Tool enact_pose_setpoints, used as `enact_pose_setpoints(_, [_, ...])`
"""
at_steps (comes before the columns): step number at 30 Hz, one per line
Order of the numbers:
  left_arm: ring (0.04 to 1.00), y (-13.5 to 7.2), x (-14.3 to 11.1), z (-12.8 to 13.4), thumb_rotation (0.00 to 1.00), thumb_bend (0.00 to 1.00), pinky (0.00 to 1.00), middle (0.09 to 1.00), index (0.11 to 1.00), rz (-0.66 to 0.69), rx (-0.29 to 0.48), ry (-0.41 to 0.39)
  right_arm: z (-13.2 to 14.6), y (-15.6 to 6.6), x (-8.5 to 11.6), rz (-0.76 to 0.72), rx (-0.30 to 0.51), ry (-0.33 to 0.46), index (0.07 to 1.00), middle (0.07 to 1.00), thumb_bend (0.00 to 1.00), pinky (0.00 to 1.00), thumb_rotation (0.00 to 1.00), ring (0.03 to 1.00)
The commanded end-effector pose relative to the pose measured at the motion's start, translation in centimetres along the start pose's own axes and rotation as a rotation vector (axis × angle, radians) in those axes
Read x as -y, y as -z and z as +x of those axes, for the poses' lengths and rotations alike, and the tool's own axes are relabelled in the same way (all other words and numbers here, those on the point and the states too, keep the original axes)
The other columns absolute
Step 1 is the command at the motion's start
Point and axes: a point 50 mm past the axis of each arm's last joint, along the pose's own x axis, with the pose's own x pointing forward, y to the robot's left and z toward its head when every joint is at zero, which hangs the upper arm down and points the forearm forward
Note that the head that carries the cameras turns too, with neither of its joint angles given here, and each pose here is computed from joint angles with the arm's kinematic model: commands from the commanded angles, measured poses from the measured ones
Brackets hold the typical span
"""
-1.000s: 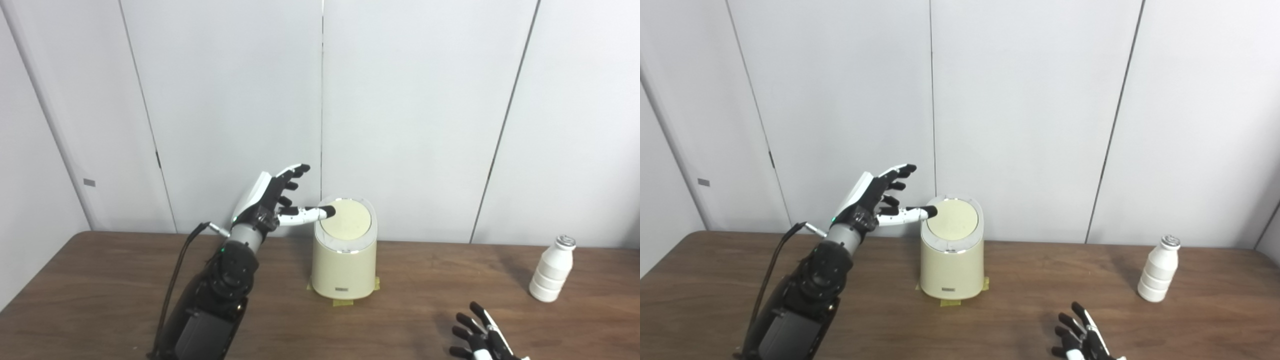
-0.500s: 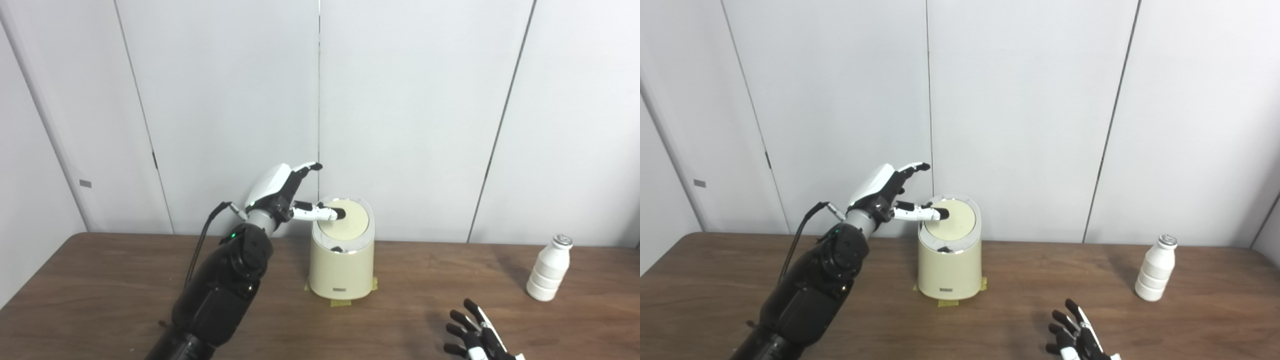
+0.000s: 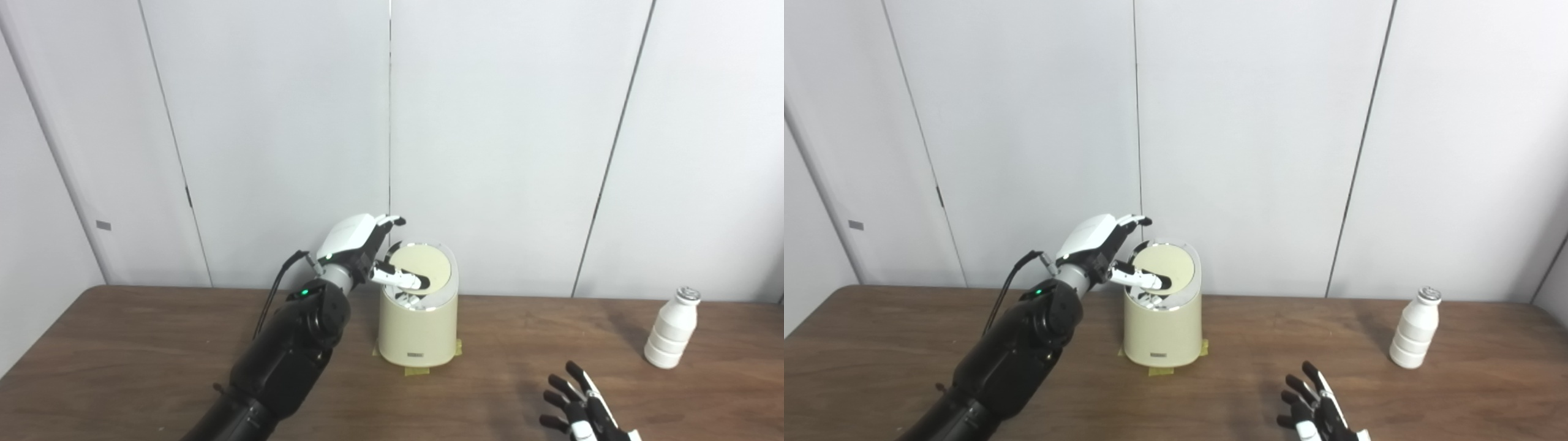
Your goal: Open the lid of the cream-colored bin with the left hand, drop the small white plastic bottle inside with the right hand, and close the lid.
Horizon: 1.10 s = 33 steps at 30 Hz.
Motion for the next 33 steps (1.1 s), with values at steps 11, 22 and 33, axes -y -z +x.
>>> enact_pose_setpoints(11, [0.965,-2.71,-3.19,1.48,0.36,0.9,0.98,0.948,0.934,0.16,0.117,-0.097,-0.61,-1.08,-0.9,0.028,0.036,0.026,0.939,0.865,0.47,0.7,0.84,0.828])
enact_pose_setpoints(22, [0.939,-2.99,-3.46,1.35,0.33,0.89,0.94,0.934,0.937,0.262,0.138,-0.098,-0.65,-1.26,-0.9,0.017,0.044,0.028,0.941,0.862,0.46,0.7,0.85,0.824])
enact_pose_setpoints(33, [0.939,-2.24,-3.08,1.14,0.25,0.93,0.97,0.92,0.935,0.361,0.155,-0.087,-0.6,-1.61,-1.03,0.019,0.049,0.026,0.941,0.861,0.46,0.71,0.85,0.826])
